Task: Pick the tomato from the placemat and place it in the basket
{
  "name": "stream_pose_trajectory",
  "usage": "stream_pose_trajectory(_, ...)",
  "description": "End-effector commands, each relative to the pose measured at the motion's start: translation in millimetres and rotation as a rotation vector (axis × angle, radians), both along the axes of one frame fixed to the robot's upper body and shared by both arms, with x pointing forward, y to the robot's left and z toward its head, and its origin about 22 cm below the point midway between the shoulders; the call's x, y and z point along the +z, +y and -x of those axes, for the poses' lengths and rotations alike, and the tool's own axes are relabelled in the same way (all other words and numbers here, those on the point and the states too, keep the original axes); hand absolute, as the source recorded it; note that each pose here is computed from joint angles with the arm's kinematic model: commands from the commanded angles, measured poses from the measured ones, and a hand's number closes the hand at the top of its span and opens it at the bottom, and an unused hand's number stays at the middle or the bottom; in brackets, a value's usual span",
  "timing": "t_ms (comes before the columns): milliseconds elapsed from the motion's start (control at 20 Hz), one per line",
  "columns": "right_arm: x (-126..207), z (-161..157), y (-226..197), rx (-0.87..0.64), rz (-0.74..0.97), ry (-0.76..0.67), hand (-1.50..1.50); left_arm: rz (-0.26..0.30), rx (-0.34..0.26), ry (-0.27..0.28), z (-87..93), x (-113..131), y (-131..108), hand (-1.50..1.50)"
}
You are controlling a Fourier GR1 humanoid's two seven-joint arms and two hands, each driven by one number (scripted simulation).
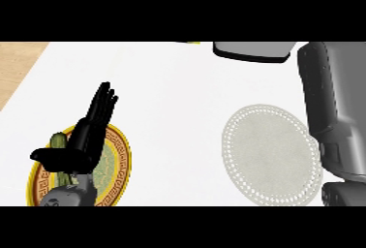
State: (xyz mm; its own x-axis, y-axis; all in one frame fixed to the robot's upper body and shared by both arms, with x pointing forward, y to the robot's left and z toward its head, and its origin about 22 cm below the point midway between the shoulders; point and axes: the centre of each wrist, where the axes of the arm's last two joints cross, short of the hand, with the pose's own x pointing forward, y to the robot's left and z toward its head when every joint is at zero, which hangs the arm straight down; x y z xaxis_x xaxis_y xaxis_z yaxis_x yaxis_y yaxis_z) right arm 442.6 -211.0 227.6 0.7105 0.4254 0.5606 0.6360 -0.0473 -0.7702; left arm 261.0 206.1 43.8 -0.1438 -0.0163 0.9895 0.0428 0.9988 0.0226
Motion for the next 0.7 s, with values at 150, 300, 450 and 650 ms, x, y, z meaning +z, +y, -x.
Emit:
stream_pose_trajectory(150,38,-12,14,-0.245,-0.127,-0.103,1.50,0.002,0.028,0.001,-3.9,6,-2,0.00)
stream_pose_trajectory(300,32,-17,5,-0.297,-0.130,-0.046,1.50,-0.007,0.044,0.009,-1.5,6,11,0.00)
stream_pose_trajectory(450,25,-22,5,-0.353,-0.071,0.049,1.50,0.006,0.057,0.026,4.6,-5,10,0.00)
stream_pose_trajectory(650,24,-22,-6,-0.408,-0.074,0.092,1.50,-0.007,0.065,0.028,15.4,-17,19,0.00)
